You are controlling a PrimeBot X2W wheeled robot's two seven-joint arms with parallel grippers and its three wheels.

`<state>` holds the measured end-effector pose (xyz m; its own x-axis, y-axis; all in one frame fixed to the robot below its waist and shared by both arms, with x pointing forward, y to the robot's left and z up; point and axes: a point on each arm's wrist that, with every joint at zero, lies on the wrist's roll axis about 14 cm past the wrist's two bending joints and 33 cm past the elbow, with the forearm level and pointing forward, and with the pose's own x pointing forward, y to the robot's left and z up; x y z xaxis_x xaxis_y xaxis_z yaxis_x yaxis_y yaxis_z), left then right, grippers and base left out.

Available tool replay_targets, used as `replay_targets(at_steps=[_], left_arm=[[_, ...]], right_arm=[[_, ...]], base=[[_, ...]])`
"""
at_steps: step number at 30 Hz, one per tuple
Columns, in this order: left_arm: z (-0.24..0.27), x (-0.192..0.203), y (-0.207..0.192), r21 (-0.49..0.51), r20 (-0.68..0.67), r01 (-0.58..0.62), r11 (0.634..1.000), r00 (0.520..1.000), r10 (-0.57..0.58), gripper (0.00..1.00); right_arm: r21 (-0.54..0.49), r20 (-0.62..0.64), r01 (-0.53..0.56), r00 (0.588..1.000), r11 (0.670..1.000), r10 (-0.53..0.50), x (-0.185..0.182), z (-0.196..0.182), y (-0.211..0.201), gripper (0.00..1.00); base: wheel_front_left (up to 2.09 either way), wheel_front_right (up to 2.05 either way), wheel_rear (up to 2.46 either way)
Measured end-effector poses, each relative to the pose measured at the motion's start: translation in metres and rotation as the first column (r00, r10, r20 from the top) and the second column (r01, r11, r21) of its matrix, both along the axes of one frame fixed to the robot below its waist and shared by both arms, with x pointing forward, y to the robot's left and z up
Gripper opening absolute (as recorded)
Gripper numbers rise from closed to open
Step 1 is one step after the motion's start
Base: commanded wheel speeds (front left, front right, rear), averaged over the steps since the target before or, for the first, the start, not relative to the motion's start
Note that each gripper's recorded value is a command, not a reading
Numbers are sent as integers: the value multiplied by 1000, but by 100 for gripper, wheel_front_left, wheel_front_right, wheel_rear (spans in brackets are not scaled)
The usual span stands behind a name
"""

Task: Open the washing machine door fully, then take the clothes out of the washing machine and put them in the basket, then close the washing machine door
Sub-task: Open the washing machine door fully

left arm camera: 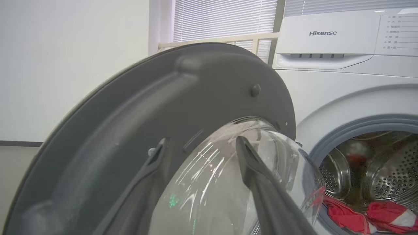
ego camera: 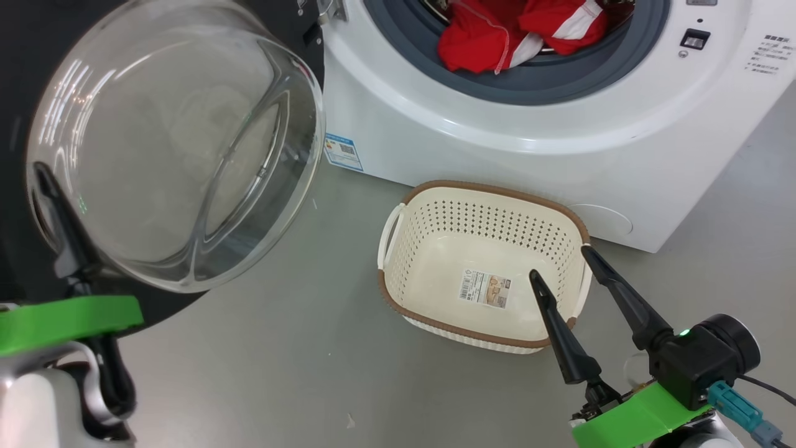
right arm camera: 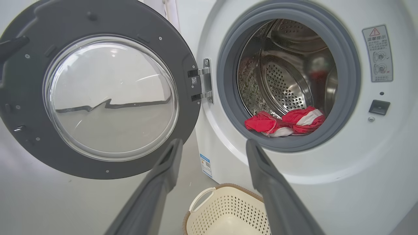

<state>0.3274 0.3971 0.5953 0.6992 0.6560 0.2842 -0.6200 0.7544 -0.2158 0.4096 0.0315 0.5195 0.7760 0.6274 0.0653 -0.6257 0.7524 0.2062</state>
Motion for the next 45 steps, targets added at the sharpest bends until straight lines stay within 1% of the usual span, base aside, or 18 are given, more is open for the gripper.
replay_targets(at_steps=[5, 10, 18, 23, 26, 31, 36, 39, 42, 45], left_arm=[[14, 11, -31, 44, 34, 89, 995, 995, -91, 100], [25, 20, -61, 70, 66, 175, 982, 982, -179, 100], [30, 35, -98, 66, 82, 289, 955, 952, -294, 100], [24, 49, -121, 44, 65, 365, 930, 928, -368, 100], [22, 58, -135, 39, 61, 409, 912, 910, -411, 100], [12, 67, -161, 17, 31, 493, 870, 869, -494, 100], [7, 73, -186, 8, 13, 574, 819, 819, -574, 100], [1, 75, -199, -2, -2, 610, 792, 792, -610, 100], [0, 77, -208, 10, -16, 640, 769, 769, -639, 100], [-7, 78, -213, 8, -40, 657, 754, 753, -656, 100]], right_arm=[[11, 4, 21, 1000, 1000, -21, 0, 2, -7, 100], [19, 13, 55, 998, 998, -56, 1, 4, -18, 100], [30, 27, 143, 989, 989, -144, 3, 7, -47, 100], [31, 36, 195, 980, 980, -196, 2, 8, -64, 100], [32, 40, 229, 972, 973, -230, 2, 8, -76, 100], [35, 56, 299, 952, 953, -301, 0, 11, -100, 100], [37, 70, 350, 933, 936, -352, -5, 16, -119, 100], [38, 82, 387, 918, 921, -389, -8, 19, -132, 100], [36, 91, 419, 903, 907, -420, -11, 22, -144, 100], [27, 88, 442, 893, 897, -442, -17, 20, -153, 100]], base=[[0, 0, 0], [0, 0, 0], [0, 0, 0], [0, 0, 0], [0, 0, 0], [0, 0, 0], [0, 0, 0], [0, 0, 0], [0, 0, 0], [0, 0, 0]])
